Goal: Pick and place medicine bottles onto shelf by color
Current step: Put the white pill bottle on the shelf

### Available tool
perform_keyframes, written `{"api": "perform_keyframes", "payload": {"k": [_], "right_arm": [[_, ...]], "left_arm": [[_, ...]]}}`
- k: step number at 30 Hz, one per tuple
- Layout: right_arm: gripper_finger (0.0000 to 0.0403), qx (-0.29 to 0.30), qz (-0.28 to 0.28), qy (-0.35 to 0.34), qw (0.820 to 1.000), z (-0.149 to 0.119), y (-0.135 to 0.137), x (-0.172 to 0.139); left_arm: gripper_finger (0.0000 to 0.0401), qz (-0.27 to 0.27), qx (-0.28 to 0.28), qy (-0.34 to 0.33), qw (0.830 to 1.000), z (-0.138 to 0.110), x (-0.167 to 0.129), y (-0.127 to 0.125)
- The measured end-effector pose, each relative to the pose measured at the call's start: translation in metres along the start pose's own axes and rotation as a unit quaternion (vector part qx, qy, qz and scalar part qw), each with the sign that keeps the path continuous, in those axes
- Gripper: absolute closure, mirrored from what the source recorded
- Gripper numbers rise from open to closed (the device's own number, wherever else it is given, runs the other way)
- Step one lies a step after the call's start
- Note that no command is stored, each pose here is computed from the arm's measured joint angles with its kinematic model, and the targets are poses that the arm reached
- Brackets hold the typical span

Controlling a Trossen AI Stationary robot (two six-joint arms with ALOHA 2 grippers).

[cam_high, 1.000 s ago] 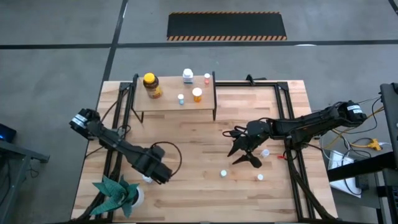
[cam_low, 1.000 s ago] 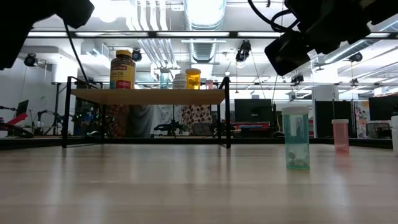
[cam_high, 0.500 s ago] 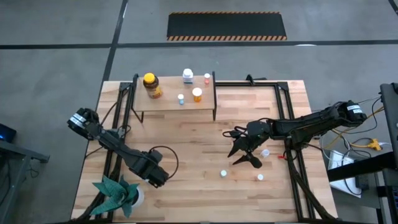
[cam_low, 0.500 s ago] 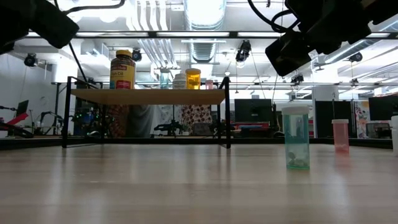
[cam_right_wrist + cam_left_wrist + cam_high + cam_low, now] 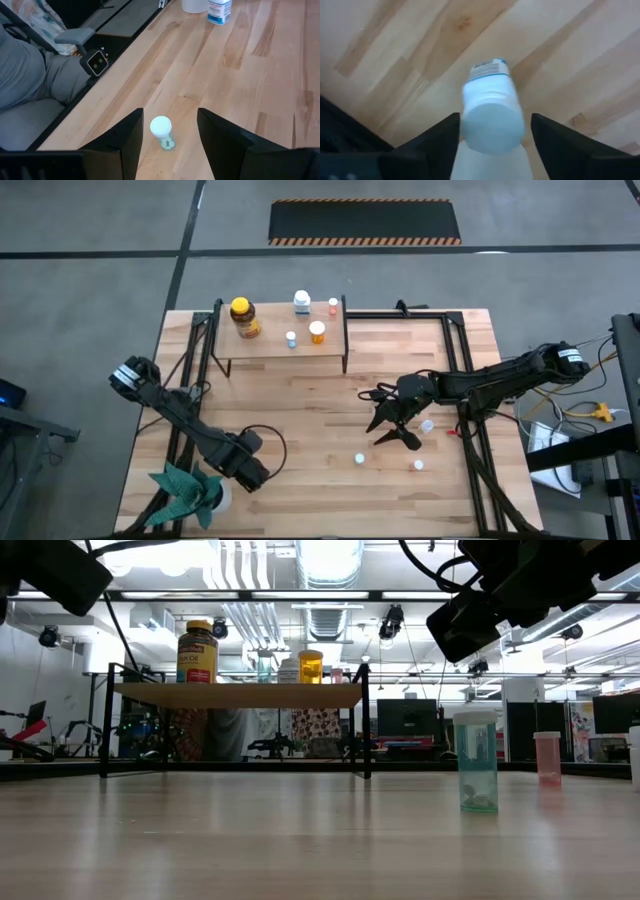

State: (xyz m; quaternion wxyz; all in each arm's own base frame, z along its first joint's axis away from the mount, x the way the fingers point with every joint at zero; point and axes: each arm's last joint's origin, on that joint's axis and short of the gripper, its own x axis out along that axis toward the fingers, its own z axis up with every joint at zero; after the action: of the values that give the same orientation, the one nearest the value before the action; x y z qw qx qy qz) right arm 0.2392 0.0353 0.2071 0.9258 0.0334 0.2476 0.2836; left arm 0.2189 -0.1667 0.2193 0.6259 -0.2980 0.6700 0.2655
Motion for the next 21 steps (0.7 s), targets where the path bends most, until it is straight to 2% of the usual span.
{"api": "perform_keyframes", "payload": {"k": [7, 13, 21], "right_arm": [[0.0227, 0.002, 0.000, 0.001, 1.000, -0.001, 0.000, 0.000], [0.0227, 0.002, 0.000, 0.001, 1.000, -0.001, 0.000, 0.000], [0.0227, 0.002, 0.000, 0.001, 1.000, -0.001, 0.000, 0.000]], "left_arm": [[0.0252, -0.005, 0.003, -0.001, 1.000, 0.000, 0.000, -0.002], [0.0252, -0.013, 0.009, -0.002, 1.000, 0.000, -0.004, -0.004], [0.0252, -0.069, 0.034, -0.004, 0.997, 0.000, -0.033, -0.019]]}}
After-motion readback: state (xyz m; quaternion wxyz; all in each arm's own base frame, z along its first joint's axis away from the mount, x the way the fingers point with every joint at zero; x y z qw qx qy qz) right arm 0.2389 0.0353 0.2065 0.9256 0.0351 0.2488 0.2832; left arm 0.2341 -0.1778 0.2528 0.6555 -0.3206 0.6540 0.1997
